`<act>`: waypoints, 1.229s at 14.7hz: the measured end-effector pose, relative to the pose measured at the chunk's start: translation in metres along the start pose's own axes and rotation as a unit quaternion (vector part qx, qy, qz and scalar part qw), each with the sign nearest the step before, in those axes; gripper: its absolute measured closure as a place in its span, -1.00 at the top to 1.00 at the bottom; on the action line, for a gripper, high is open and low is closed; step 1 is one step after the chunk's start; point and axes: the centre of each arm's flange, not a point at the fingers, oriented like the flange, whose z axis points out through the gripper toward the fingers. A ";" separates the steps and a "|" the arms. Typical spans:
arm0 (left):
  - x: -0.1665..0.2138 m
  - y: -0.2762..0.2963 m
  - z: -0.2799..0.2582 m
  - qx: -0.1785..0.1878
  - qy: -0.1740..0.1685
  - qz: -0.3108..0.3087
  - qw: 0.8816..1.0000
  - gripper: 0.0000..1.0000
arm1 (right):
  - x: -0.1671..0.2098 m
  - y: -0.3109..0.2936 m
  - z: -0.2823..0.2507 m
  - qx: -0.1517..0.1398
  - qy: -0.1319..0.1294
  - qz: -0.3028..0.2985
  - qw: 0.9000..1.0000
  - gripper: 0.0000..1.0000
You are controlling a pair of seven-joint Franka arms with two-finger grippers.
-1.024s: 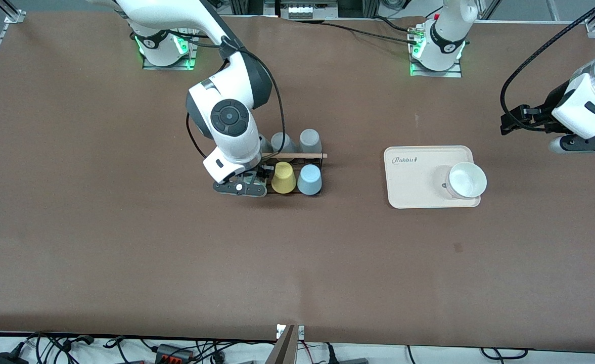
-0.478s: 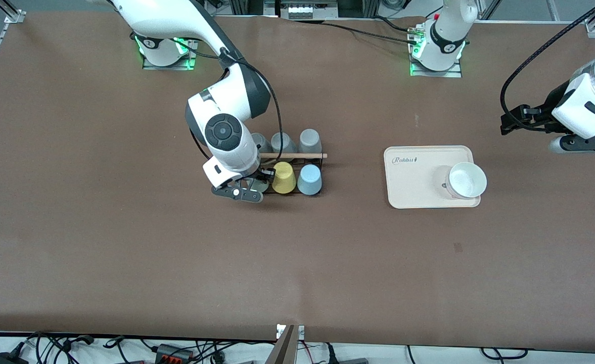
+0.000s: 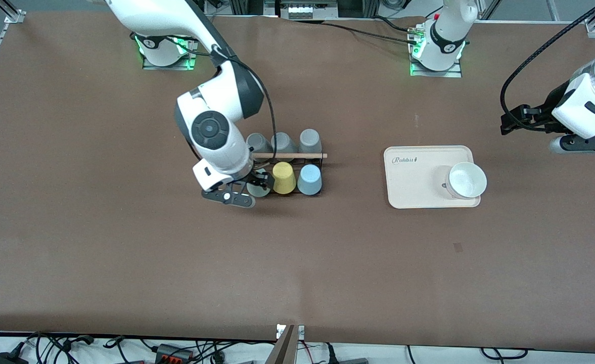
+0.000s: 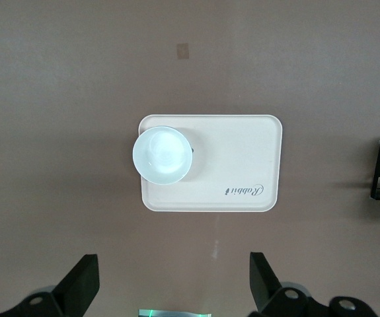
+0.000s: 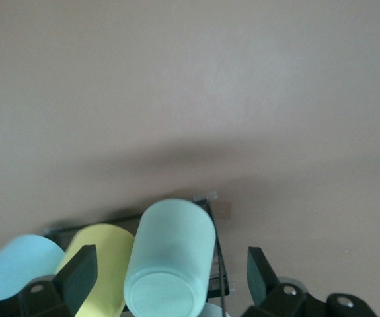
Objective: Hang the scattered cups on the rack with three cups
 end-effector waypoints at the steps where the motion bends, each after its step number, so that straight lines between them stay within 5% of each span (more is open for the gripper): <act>1: 0.000 0.000 0.000 0.000 0.000 0.000 1.000 1.00 | 0.009 0.009 -0.018 0.003 0.004 0.008 1.000 1.00; 10: 0.000 0.000 0.000 0.000 0.000 0.001 1.000 1.00 | 0.104 0.176 -0.143 0.013 0.027 0.004 1.000 1.00; 18: 0.000 0.000 0.000 0.000 0.000 0.003 1.000 1.00 | 0.132 0.319 -0.206 0.004 0.013 -0.049 0.999 1.00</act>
